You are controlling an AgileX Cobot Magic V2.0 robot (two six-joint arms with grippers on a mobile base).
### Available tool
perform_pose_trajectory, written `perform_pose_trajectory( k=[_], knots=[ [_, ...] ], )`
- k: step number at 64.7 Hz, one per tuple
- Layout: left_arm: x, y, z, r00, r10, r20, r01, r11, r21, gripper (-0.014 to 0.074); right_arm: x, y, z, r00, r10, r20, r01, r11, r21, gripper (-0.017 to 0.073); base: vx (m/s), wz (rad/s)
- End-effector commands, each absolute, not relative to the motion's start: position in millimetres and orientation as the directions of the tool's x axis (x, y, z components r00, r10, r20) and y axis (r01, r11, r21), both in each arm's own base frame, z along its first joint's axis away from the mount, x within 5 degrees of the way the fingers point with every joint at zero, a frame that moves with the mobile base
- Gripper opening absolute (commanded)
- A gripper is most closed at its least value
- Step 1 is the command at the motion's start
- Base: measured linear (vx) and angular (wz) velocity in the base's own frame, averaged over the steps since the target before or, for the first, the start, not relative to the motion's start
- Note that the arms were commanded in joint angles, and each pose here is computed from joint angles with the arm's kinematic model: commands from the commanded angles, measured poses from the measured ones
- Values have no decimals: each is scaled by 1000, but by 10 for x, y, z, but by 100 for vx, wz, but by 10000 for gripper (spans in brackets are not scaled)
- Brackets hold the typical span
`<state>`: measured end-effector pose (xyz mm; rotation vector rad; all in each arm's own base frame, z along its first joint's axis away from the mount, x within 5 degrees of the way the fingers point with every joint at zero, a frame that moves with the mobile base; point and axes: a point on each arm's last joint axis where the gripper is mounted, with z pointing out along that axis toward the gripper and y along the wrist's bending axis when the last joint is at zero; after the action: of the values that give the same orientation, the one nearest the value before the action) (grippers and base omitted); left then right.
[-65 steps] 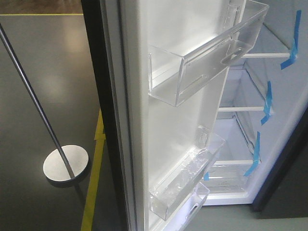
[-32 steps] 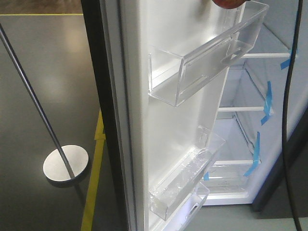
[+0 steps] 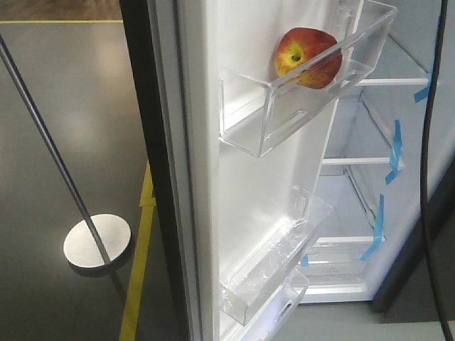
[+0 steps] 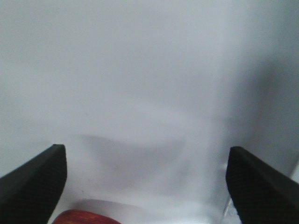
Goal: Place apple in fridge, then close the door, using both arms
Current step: 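Lower the apple into the upper door bin and open the right gripper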
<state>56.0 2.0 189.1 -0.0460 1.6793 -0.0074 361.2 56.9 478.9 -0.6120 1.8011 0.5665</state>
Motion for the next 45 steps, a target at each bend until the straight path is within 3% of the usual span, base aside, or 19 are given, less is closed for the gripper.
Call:
perform_pose_trajectory(
  k=[1, 11, 21, 35, 45],
  knots=[
    [546, 12, 2019, -8, -42, -999, -14, 999, -42, -6, 3320, 565, 5190, -159, -45, -986, -646, 761, 69, 580, 0, 0],
    [546, 12, 2019, -8, -42, -999, -14, 999, -42, -6, 3004, 562, 5415, -107, -48, -993, -646, 762, 33, 347, 0, 0],
    [546, 12, 2019, -8, -42, -999, -14, 999, -42, -6, 2587, 559, 5617, -58, -107, -993, -645, 763, -45, -12, 0, 0],
    [546, 8, 2054, 30, -57, -998, -7, 998, -58, -6, 2011, 535, 5709, -61, -195, -979, -624, 773, -115, -5, 0, 0],
    [543, 3, 2102, 81, -147, -986, 9, 989, -146, -6, 1518, 483, 5611, -19, -178, -984, -551, 823, -138, -4, 0, 0]
  ],
)
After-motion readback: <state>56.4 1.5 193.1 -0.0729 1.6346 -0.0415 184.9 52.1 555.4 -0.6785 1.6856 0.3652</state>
